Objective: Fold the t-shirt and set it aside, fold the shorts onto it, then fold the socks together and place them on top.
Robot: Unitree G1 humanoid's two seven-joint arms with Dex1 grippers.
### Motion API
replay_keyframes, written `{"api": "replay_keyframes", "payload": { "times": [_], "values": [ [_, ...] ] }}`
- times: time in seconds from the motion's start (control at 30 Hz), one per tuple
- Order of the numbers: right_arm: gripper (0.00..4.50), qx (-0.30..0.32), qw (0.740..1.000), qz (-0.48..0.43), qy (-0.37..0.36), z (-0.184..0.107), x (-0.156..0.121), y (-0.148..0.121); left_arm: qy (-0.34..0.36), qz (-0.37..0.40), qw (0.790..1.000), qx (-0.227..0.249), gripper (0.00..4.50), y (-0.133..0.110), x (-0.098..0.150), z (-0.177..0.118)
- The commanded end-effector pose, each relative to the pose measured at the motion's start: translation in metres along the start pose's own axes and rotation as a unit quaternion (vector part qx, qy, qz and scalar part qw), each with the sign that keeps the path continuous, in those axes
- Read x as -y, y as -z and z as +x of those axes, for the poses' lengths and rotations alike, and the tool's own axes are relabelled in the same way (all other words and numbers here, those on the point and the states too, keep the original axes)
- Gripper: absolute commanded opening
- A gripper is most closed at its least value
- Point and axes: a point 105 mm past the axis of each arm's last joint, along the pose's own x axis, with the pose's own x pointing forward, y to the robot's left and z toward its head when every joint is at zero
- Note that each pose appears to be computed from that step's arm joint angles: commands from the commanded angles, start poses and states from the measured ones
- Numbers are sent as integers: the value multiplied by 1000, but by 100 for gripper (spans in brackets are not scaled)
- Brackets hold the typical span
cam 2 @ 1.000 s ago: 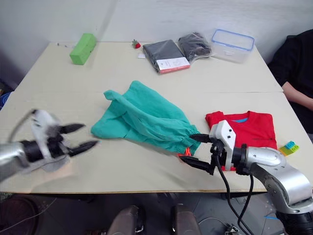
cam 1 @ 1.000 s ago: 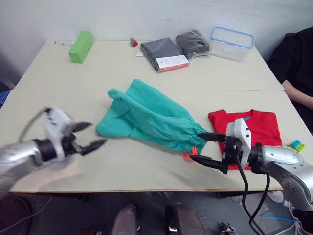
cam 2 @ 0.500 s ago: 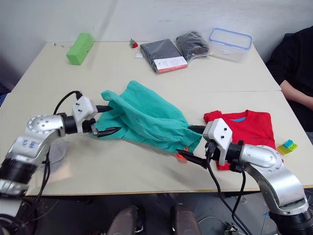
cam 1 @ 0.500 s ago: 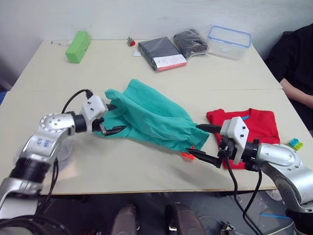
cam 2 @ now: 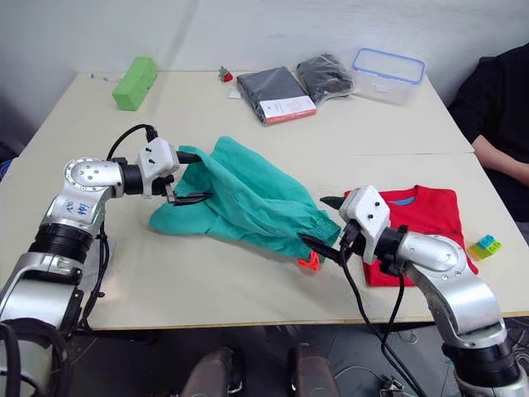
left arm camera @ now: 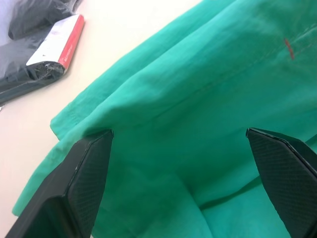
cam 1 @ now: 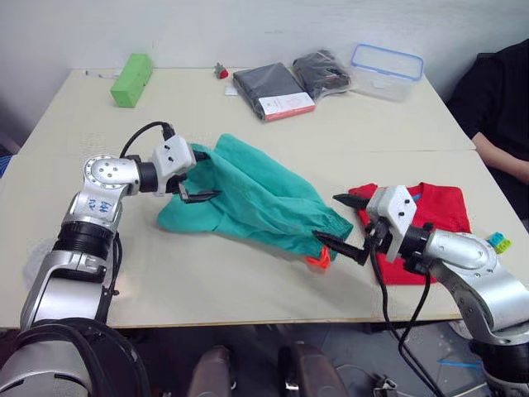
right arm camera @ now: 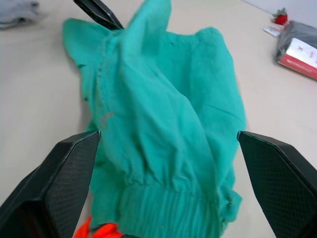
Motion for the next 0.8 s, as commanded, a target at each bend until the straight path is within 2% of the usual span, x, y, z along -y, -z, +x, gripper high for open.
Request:
{"api": "replay_keyframes", "payload": {
  "times": [0.03, 0.13, 0.37, 0.5, 0.53, 0.8],
  "values": [
    [450, -7, 1000, -7, -4, 9, 0, 4, -12, 22, 999, 26, 449, -20, -14, 0],
    [389, -13, 1000, 1, -18, 14, -4, 9, -8, 29, 999, 26, 450, -24, -17, 2],
    [154, -3, 999, 5, -34, 17, -13, 8, -11, 37, 999, 15, 450, -25, -23, 11],
    [15, 0, 999, 7, -33, 16, -14, 8, 2, 56, 998, -20, 359, -14, -19, 16],
    [0, 1, 999, 7, -33, 16, -13, 8, 0, 58, 998, -24, 327, -12, -19, 18],
    [0, 5, 1000, 7, -13, 14, -6, 7, -51, 70, 996, -16, 75, -29, -36, 37]
  ]
}}
